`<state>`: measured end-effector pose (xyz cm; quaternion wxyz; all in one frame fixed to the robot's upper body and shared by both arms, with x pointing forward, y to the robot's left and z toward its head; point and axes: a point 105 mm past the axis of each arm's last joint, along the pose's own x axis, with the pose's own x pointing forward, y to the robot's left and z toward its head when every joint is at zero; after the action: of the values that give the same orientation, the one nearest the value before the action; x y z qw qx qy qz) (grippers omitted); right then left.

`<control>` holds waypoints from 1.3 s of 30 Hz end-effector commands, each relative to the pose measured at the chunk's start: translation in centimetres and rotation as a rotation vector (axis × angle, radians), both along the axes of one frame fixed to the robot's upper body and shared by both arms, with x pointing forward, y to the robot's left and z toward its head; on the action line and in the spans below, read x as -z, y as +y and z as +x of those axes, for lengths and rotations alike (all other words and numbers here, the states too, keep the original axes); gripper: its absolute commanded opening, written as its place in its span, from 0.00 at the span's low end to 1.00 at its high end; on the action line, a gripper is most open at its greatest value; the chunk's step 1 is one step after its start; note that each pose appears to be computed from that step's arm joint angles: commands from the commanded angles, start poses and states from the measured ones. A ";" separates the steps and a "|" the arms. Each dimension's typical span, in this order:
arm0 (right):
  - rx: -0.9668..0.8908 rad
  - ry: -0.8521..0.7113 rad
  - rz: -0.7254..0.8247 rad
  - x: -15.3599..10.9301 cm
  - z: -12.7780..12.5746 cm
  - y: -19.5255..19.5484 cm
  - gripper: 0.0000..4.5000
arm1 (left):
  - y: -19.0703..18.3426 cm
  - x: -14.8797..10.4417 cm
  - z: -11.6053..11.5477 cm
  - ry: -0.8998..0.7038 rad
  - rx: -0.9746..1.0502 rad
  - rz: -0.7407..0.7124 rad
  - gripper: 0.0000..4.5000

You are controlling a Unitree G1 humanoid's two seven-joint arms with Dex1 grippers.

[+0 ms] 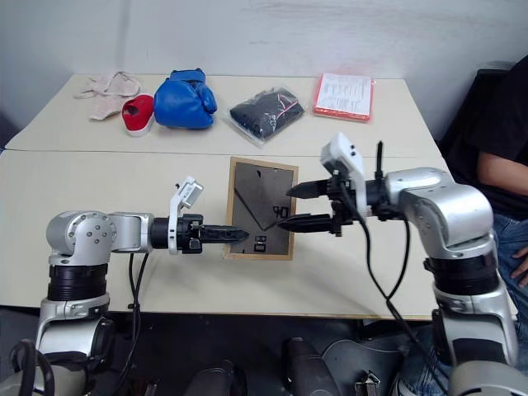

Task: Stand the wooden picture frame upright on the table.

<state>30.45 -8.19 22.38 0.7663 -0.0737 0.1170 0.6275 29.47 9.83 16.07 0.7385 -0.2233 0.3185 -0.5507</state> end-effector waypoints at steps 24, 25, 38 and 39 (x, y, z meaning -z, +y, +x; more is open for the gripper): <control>-0.044 -1.584 -0.535 0.0 2.8 -5.1 1.00 | 0.6 -2.6 0.4 -0.091 0.039 -0.014 0.28; -0.099 -1.686 -0.530 0.3 2.7 -4.6 1.00 | 0.5 -2.8 0.3 -0.087 0.044 -0.020 0.28; -0.172 -2.182 -0.252 -0.2 5.0 1.1 0.47 | 1.2 -4.2 0.4 -0.091 0.034 -0.036 0.28; -0.164 -2.189 -0.231 -0.5 4.9 1.1 0.43 | 1.5 -4.4 0.4 -0.096 0.023 -0.036 0.28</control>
<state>35.90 -7.78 22.14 0.4121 -0.6821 -0.5472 0.2559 29.70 11.07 18.68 0.7226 -0.2337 0.3106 -0.5716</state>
